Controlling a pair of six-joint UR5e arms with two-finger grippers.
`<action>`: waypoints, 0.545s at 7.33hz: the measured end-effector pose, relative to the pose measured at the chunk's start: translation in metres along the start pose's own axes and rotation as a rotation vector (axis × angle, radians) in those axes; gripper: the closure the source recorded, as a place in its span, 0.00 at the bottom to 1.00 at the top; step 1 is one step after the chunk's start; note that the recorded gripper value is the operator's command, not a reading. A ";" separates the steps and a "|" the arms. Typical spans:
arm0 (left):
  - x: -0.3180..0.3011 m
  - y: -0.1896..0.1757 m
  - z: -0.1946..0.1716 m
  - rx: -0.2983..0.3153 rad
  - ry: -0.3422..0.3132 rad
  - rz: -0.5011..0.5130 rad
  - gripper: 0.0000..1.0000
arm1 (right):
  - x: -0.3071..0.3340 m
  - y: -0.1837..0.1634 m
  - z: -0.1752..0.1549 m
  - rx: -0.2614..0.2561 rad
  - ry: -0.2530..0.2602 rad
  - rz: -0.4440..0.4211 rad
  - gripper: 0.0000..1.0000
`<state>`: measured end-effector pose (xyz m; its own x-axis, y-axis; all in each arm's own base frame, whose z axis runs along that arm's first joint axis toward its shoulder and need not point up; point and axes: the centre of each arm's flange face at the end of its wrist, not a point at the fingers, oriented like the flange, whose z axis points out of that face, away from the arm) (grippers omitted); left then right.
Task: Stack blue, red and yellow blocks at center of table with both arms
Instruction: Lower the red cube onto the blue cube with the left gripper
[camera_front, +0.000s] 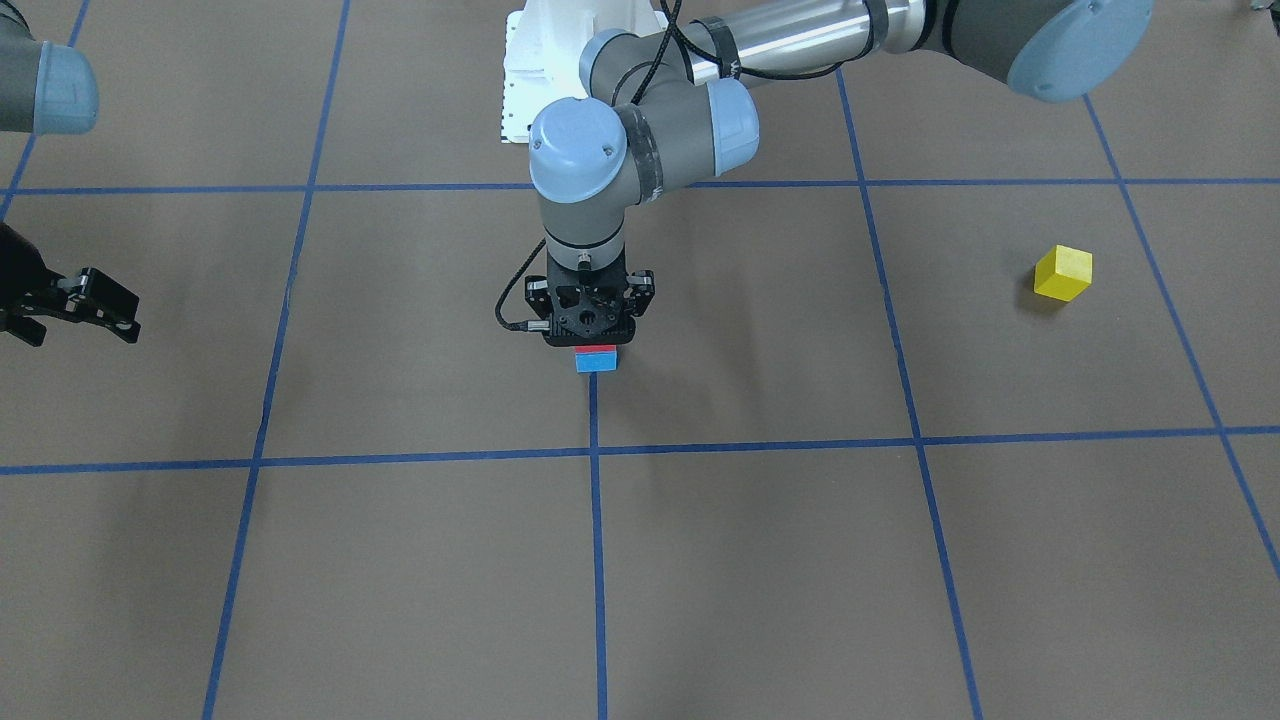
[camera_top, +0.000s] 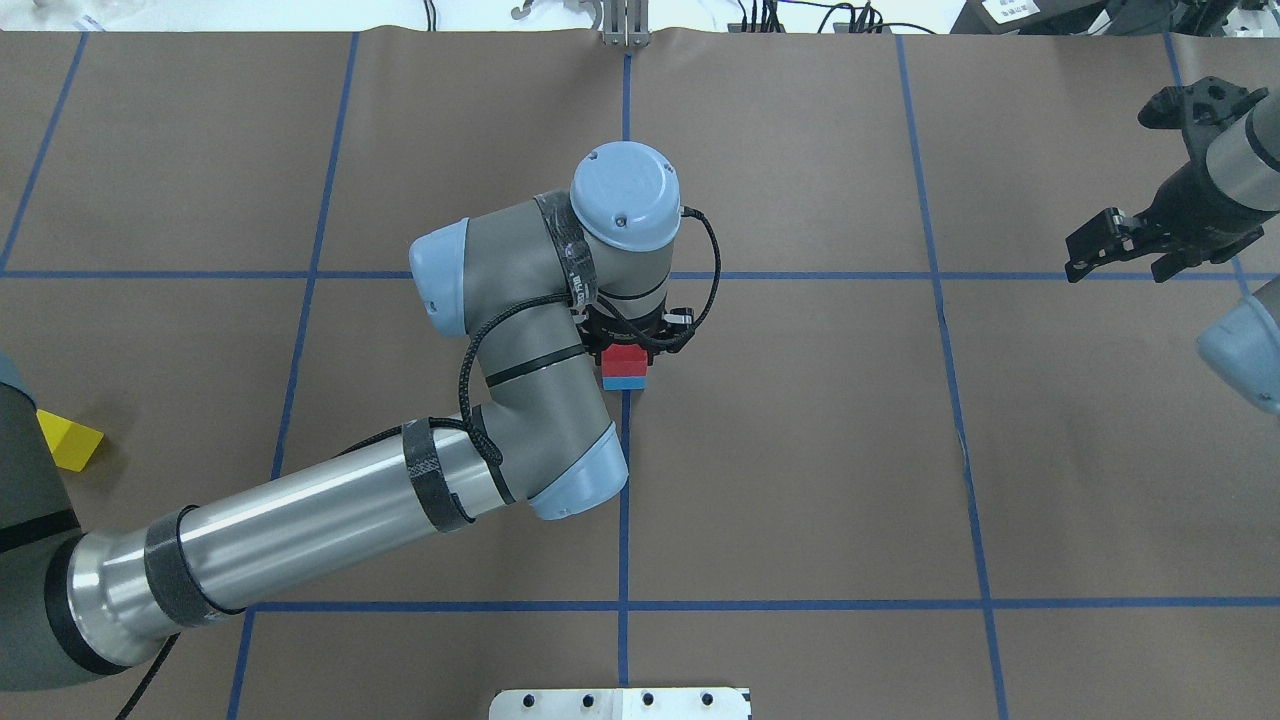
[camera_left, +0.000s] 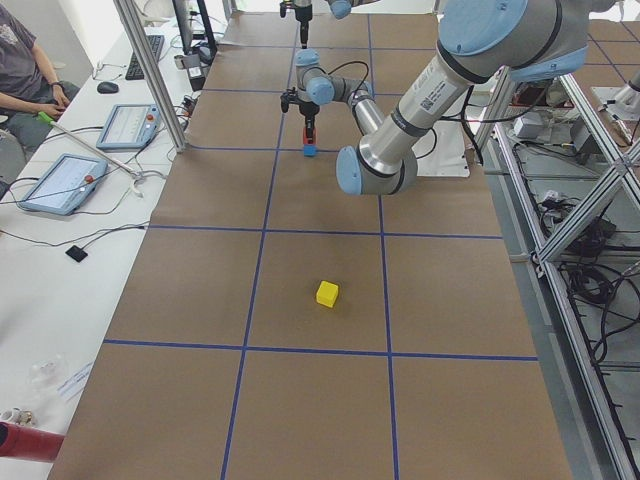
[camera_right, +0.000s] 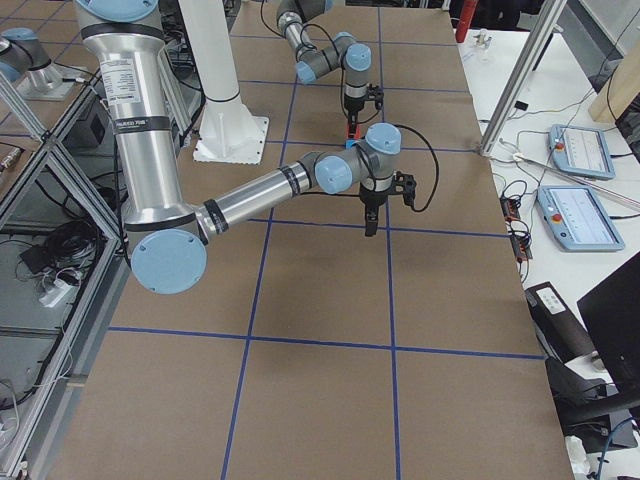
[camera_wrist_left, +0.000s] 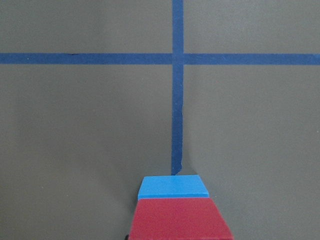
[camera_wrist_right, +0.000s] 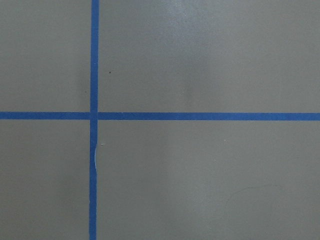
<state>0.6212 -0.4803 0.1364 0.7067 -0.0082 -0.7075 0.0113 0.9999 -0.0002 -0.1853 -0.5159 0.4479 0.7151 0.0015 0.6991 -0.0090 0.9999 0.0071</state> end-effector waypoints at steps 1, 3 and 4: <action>0.000 0.000 0.000 0.000 0.000 0.000 0.50 | 0.000 0.000 0.000 0.001 0.001 0.000 0.00; 0.000 0.001 0.000 0.000 0.000 0.004 0.28 | 0.000 0.000 0.000 0.001 0.000 0.000 0.00; 0.000 0.001 0.000 0.000 0.002 0.005 0.19 | 0.000 0.000 0.000 0.001 0.001 0.000 0.00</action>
<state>0.6218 -0.4796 0.1363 0.7056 -0.0028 -0.7086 0.0075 1.0000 0.0036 -0.1850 -0.5160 0.4480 0.7155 0.0019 0.6986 -0.0099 0.9999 0.0073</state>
